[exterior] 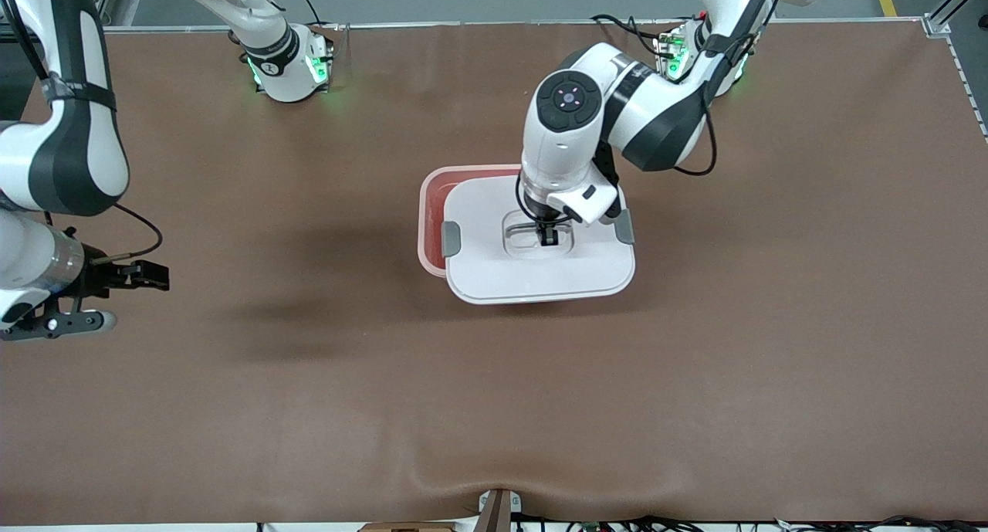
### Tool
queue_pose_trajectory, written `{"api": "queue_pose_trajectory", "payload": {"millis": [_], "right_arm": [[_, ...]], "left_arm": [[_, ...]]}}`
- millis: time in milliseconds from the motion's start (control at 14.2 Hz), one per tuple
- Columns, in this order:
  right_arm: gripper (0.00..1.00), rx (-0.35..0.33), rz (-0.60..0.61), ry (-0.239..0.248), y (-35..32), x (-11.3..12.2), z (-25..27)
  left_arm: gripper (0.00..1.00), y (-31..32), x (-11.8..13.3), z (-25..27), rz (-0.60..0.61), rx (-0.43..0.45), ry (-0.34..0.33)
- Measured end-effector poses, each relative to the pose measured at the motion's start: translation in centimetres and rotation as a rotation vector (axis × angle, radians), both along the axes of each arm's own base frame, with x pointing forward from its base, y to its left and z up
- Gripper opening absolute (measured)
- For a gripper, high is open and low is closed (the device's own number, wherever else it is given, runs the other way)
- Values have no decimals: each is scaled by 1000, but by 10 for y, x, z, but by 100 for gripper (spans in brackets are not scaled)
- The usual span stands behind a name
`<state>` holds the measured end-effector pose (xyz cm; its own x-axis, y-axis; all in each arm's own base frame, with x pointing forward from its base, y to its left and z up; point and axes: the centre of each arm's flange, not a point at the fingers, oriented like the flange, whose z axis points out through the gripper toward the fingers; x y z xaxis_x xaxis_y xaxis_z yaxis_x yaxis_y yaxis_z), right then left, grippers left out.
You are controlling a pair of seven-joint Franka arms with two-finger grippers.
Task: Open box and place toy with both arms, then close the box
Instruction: 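Lower the lid onto the box with the left gripper and press it down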
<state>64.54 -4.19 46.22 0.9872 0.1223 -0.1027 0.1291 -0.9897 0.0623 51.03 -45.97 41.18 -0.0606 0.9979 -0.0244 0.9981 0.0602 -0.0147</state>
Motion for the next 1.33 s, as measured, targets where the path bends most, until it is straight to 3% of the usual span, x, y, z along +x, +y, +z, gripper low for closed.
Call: {"api": "queue_pose_trajectory", "payload": {"millis": [421,772,1334], "right_arm": [[100,16,-43,53,2,-38,60],[100,64,-94,45,11,-62,99],[100,70,-89,30,17,-94,146]], "left_arm": [[7,-19,-15,-9,11,5,6],[7,-39,-28,-26,15,-14,-8],[7,-46,-44,-47,-8,0,11]]}}
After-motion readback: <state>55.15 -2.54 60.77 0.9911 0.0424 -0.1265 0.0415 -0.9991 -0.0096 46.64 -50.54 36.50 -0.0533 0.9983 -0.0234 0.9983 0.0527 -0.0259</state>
